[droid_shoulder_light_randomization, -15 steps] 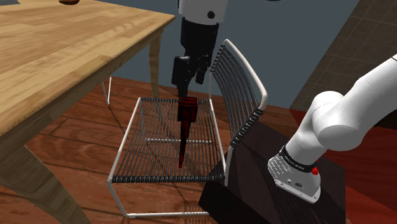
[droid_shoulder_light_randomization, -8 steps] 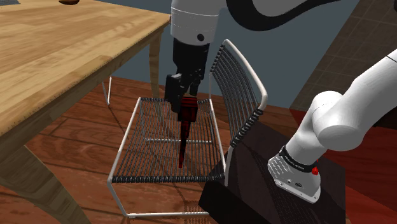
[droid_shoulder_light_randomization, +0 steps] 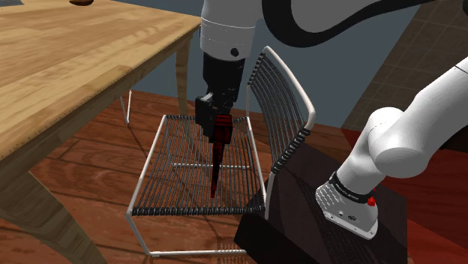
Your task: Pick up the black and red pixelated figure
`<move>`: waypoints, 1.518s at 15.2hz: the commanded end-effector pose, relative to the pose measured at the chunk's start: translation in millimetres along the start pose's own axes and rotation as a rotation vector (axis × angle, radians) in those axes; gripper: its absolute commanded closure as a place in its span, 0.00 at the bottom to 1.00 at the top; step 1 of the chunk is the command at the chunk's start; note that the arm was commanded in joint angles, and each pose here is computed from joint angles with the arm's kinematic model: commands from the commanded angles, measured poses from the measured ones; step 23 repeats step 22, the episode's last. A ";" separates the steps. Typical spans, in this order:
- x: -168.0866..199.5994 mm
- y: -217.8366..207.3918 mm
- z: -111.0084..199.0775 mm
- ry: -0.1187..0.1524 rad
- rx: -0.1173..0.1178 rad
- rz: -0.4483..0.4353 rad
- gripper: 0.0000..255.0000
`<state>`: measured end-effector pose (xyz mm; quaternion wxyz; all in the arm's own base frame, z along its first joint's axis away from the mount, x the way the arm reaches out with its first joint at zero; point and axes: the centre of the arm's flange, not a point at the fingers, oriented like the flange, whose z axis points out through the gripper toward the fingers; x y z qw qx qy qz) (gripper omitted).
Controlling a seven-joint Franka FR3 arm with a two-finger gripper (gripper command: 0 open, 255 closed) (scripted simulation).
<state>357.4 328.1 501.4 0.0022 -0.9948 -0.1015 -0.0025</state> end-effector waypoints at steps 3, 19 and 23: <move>-0.1 -0.1 0.7 -0.003 -0.001 0.000 1.00; -0.3 -0.2 -72.7 -0.003 -0.001 0.000 1.00; -0.3 -0.2 -78.8 -0.003 -0.001 0.000 1.00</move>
